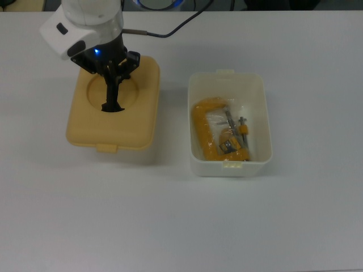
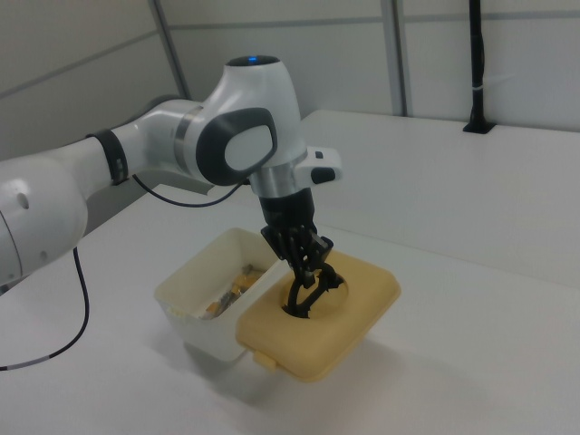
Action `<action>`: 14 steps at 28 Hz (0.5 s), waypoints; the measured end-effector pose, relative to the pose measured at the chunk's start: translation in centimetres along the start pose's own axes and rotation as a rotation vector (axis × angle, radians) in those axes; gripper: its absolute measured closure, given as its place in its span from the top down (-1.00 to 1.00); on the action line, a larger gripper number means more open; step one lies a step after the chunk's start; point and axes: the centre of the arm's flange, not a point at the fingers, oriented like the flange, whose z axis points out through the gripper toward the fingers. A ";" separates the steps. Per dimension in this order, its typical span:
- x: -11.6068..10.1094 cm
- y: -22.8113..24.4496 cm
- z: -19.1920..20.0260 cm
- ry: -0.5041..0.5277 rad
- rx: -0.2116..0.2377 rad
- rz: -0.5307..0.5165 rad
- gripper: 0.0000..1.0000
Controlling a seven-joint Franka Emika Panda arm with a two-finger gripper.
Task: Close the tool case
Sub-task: 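Lift the tan lid up off the table by its handle, then carry the lid over the white box and lower it onto the rim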
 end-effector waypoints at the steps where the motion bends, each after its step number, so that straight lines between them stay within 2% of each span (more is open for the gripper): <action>1: -0.1 -0.1 -0.2 -0.002 0.000 -0.002 -0.78; 7: -0.6 -1.2 -1.6 0.000 0.006 -0.007 -0.78; 14: -1.2 -5.4 -2.8 0.009 0.021 -0.015 -0.78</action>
